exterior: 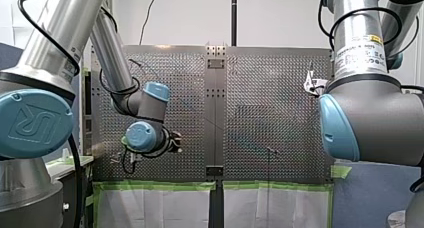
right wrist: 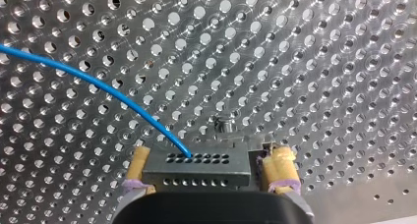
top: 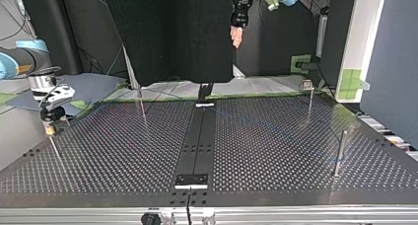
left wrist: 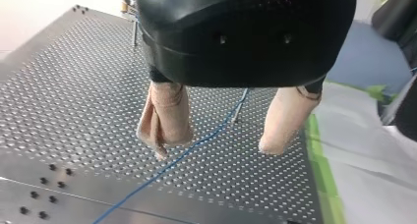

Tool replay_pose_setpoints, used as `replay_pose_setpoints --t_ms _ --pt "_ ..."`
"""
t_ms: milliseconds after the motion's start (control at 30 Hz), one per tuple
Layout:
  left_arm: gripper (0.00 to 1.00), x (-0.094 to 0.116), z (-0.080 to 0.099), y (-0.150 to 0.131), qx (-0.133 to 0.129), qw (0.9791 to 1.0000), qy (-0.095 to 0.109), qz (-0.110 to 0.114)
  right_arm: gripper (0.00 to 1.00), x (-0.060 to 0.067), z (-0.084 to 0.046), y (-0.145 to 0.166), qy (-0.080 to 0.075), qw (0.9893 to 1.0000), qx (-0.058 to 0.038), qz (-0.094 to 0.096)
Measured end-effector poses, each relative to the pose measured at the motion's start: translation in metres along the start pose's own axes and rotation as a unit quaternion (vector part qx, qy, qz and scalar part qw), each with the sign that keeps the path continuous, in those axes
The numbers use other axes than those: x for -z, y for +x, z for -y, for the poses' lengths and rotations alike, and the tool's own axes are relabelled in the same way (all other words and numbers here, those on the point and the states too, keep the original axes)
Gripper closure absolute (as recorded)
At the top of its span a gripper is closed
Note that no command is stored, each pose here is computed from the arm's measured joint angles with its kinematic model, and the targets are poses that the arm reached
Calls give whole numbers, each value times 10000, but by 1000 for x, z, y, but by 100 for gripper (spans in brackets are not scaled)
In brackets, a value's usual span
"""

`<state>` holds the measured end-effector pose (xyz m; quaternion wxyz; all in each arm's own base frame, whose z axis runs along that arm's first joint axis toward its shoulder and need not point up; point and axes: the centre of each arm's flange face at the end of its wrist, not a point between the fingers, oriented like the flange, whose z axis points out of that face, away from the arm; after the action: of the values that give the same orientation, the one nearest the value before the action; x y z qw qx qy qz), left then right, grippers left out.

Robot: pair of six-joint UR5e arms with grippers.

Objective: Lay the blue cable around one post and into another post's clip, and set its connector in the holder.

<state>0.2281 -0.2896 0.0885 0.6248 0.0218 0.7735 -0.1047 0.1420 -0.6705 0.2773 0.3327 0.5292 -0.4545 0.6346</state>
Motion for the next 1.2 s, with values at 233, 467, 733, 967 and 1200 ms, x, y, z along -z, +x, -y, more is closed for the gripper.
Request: replay_pose_setpoints --t_ms 233,467,733,967,1200 --pt "2 -7 3 -6 109 9995 45 304 0 0 0 0 0 10000 0 1" --pt "2 -13 7 -12 267 9976 106 624 0 0 0 0 0 10000 0 0" --pt "2 -20 11 -20 418 9942 173 978 0 0 0 0 0 10000 0 1" --pt "2 -25 14 -28 423 9905 214 1293 0 0 0 0 0 10000 0 0" --pt "2 -30 13 -35 379 9869 101 1567 0 0 0 0 0 10000 0 0"
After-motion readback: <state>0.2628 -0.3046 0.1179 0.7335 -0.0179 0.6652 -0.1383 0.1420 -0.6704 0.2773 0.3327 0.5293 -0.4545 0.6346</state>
